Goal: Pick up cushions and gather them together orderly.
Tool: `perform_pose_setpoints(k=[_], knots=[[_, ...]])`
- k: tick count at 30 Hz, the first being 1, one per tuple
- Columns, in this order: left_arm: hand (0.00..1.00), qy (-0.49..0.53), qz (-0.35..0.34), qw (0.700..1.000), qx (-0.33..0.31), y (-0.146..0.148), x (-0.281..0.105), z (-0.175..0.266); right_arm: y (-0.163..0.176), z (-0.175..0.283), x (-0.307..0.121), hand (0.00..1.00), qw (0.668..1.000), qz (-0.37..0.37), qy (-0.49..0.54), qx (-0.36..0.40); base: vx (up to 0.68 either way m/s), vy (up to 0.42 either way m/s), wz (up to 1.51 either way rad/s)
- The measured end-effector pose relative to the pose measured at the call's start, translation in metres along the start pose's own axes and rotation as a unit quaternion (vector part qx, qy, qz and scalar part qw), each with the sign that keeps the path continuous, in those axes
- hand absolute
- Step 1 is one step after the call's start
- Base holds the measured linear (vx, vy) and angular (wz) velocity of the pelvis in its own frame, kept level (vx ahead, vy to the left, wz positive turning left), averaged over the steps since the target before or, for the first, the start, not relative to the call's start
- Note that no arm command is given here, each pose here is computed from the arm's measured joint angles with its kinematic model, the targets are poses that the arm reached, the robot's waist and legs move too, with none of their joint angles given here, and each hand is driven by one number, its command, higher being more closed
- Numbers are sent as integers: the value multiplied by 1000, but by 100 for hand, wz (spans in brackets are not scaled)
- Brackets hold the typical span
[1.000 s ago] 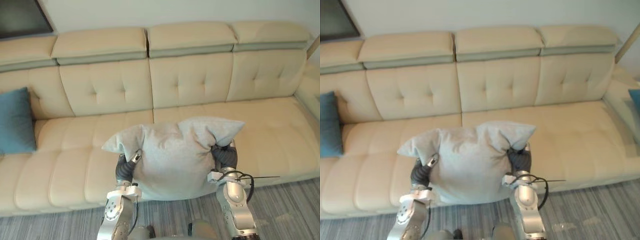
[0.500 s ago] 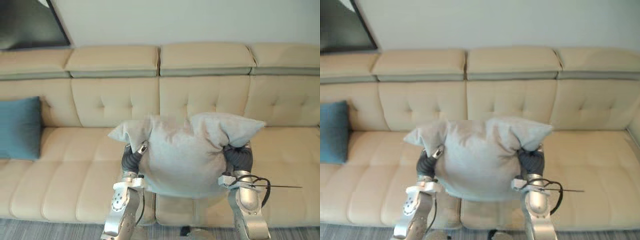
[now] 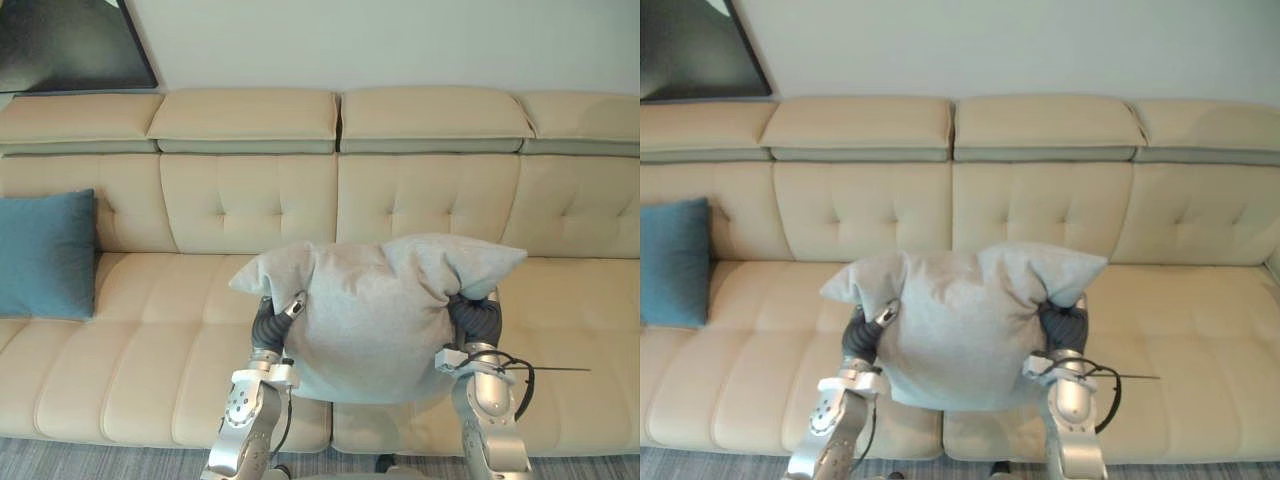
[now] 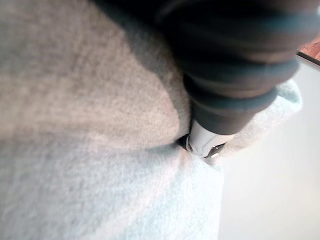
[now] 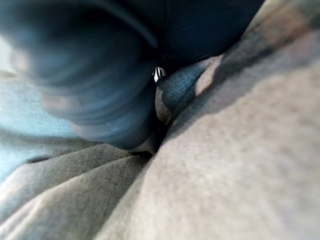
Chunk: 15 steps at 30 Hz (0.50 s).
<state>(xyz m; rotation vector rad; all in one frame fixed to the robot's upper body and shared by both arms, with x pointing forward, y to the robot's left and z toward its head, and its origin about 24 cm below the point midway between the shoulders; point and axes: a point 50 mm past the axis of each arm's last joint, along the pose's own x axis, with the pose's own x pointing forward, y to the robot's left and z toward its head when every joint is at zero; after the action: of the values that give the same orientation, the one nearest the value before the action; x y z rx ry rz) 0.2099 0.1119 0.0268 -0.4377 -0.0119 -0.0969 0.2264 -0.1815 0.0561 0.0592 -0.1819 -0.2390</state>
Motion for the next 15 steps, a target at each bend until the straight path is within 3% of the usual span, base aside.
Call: perform_pose_setpoints(k=[9,15], knots=[[100,-75,11,997,13,-7,31,33,31,34,44,100,996,19,-82,32,-82,-16,-1],[100,-244,-8,969,-19,-40,70,112,59,106,74,100,973,11,-215,88,-147,-33,3]])
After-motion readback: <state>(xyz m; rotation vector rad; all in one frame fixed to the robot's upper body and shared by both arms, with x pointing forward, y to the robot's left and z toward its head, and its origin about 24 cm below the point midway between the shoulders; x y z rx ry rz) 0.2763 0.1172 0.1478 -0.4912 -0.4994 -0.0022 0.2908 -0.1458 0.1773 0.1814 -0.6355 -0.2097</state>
